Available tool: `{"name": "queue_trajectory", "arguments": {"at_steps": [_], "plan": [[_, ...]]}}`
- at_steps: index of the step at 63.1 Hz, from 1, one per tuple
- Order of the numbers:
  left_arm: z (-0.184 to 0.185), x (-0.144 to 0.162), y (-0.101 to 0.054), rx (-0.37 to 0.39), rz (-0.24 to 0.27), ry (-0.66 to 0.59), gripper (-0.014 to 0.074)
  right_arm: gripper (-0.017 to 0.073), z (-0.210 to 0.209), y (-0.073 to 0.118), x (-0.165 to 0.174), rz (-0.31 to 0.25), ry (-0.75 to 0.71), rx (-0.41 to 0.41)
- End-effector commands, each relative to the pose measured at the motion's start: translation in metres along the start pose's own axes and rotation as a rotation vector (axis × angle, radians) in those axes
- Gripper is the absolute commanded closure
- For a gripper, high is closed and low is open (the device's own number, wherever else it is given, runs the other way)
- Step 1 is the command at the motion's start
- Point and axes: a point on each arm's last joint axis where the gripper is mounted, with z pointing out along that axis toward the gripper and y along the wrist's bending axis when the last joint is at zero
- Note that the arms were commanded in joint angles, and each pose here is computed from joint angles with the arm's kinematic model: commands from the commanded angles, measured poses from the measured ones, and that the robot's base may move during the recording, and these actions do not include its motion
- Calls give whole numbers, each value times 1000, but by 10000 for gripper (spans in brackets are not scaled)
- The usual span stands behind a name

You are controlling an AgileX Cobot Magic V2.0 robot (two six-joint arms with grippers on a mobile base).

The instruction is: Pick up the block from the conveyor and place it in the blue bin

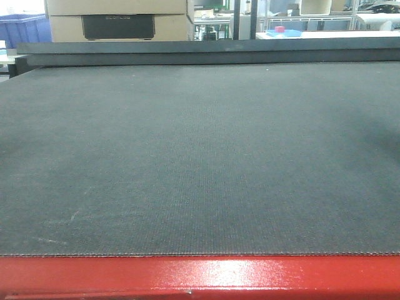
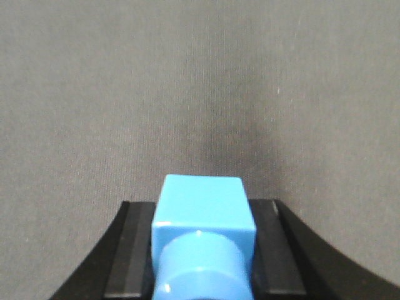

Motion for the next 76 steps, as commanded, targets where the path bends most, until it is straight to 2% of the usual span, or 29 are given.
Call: {"name": "queue_trajectory", "arguments": {"at_steps": [1, 19, 24, 35, 48, 51, 59, 76], "plan": [[-19, 10, -2, 0, -27, -139, 704, 721, -5, -2, 10, -16, -84, 6], [-80, 56, -6, 1, -22, -294, 704, 721, -27, -10, 76, -15, -351, 2], [-93, 61, -6, -3, -8, -342, 704, 721, -34, -11, 89, -16, -381, 0], [-122, 62, -8, -3, -1, -471, 704, 721, -53, -10, 93, -19, -463, -8], [-148, 63, -9, -6, 3, -610, 704, 721, -77, -8, 89, -14, -641, -27], [-154, 65, -10, -4, 5, -627, 704, 721, -85, -8, 90, -19, -678, -28], [-166, 69, -11, 0, 9, -665, 704, 721, -104, -9, 96, -79, -763, 3], [-169, 71, -11, -8, 23, -673, 704, 721, -123, -8, 103, -88, -856, 0]]}}
